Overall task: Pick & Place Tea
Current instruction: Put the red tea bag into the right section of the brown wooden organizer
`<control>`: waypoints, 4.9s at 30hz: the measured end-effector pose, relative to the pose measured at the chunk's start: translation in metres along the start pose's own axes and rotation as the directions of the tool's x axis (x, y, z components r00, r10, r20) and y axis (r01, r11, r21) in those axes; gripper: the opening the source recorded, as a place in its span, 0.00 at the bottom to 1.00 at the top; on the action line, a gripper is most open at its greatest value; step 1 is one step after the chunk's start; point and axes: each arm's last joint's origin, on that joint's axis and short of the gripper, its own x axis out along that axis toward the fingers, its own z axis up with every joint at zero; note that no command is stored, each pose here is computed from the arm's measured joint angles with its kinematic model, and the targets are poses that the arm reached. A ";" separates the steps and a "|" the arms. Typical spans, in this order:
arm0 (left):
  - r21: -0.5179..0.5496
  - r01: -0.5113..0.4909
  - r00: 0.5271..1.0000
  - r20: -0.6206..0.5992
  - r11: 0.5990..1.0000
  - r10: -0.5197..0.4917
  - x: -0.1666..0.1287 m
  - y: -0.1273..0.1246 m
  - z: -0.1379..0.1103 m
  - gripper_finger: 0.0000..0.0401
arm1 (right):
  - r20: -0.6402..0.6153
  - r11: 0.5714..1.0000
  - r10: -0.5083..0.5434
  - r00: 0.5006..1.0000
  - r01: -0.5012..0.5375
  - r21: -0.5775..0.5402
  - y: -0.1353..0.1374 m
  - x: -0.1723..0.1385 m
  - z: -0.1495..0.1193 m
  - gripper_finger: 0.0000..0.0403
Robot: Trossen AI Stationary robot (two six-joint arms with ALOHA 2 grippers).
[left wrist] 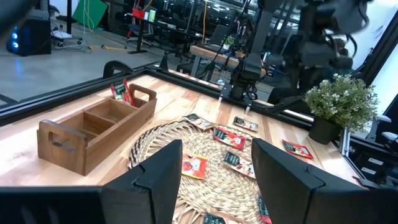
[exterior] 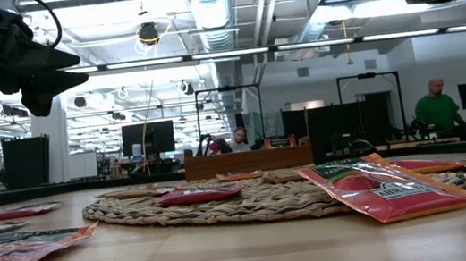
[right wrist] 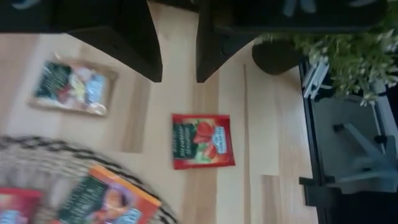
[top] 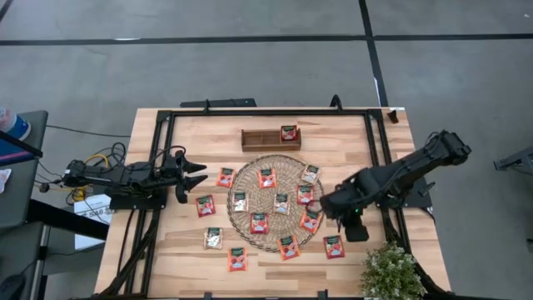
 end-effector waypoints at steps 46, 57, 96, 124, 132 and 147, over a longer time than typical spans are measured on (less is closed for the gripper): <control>-0.002 0.033 0.999 -0.008 0.999 -0.033 0.000 -0.001 0.000 0.46 | -0.096 0.993 -0.105 0.990 0.099 -0.069 -0.005 0.141 0.021 0.40; -0.001 0.034 0.999 -0.008 0.999 -0.034 0.000 -0.001 0.000 0.46 | -0.100 0.993 -0.119 0.988 0.120 0.012 -0.006 0.142 0.021 0.15; 0.005 0.034 0.999 -0.007 0.999 -0.034 0.000 -0.001 0.000 0.46 | -0.131 0.920 -0.324 0.937 0.344 0.189 0.005 0.030 -0.009 0.00; 0.000 0.051 0.999 -0.010 0.999 -0.051 0.000 -0.002 0.000 0.46 | 0.077 0.780 -0.623 0.778 0.611 0.134 -0.062 -0.093 0.029 0.00; 0.000 0.051 0.999 -0.010 0.999 -0.051 0.000 -0.002 0.000 0.46 | 0.231 0.727 -0.679 0.697 0.681 0.086 -0.106 -0.112 0.047 0.00; 0.001 0.052 0.999 -0.012 0.999 -0.052 0.000 -0.002 0.000 0.46 | 0.129 0.673 -0.723 0.679 0.734 -0.094 -0.206 -0.094 0.089 0.00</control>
